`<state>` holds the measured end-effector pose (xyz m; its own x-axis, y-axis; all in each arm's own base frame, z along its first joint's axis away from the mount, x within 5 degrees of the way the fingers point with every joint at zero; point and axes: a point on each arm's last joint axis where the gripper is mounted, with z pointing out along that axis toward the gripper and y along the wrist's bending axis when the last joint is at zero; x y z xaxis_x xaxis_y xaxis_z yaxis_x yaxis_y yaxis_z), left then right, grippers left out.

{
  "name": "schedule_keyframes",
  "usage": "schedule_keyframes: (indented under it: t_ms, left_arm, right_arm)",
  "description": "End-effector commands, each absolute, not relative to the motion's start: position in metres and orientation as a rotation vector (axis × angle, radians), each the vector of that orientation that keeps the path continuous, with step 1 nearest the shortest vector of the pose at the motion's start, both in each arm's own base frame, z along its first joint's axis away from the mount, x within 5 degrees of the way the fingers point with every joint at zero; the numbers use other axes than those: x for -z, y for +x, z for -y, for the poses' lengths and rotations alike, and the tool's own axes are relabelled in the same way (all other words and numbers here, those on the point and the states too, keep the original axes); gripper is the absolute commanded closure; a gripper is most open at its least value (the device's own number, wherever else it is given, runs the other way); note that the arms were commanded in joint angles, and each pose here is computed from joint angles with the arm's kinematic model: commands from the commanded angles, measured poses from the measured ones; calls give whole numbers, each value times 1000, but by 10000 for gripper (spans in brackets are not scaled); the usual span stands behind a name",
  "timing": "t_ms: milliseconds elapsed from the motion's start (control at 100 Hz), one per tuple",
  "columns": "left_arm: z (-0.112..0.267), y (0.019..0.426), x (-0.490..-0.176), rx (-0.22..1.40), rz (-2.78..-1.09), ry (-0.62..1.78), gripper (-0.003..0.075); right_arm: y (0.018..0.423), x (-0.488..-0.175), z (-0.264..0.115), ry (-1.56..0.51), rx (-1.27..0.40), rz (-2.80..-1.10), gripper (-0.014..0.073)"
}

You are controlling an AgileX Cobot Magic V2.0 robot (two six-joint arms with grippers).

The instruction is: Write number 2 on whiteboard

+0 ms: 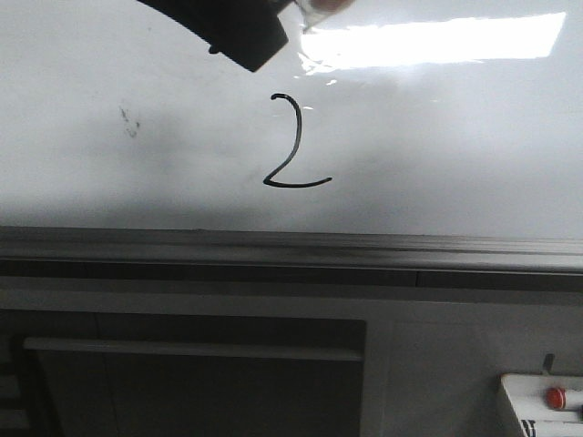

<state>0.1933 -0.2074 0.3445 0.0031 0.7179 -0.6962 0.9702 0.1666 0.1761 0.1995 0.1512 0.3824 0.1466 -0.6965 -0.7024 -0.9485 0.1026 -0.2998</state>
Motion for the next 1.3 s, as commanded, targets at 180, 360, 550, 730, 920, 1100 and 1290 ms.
schedule_keyframes:
  t_ms: [180,360,550,730,920,1100,1290]
  left_arm:
    - [209,189,-364,518,-1710,1538,663]
    - [209,189,-365,528,-1711,1533,715]
    - [210,189,-365,530,-1711,1531,739]
    - [210,189,-365,530,-1711,1531,739]
    - [210,189,-365,532,-1712,1531,739]
    - [210,189,-365,531,-1711,1529,739]
    - [207,198,-368,525,-1744,1409,739]
  right_arm:
    - [193,-401,-151,-1597,-422,-1540,631]
    - [191,-400,-151,-1623,-441,-1546,631]
    - [191,-400,-151,-1623,-441,-1546,631]
    - [191,-400,-151,-1623,-441,-1546,631]
    - [191,-400,-151,-1624,-439,-1547,601]
    - [191,-400,-151,-1622,-438,-1546,302]
    - [189,-409,-137,-1495,-412,-1620,189]
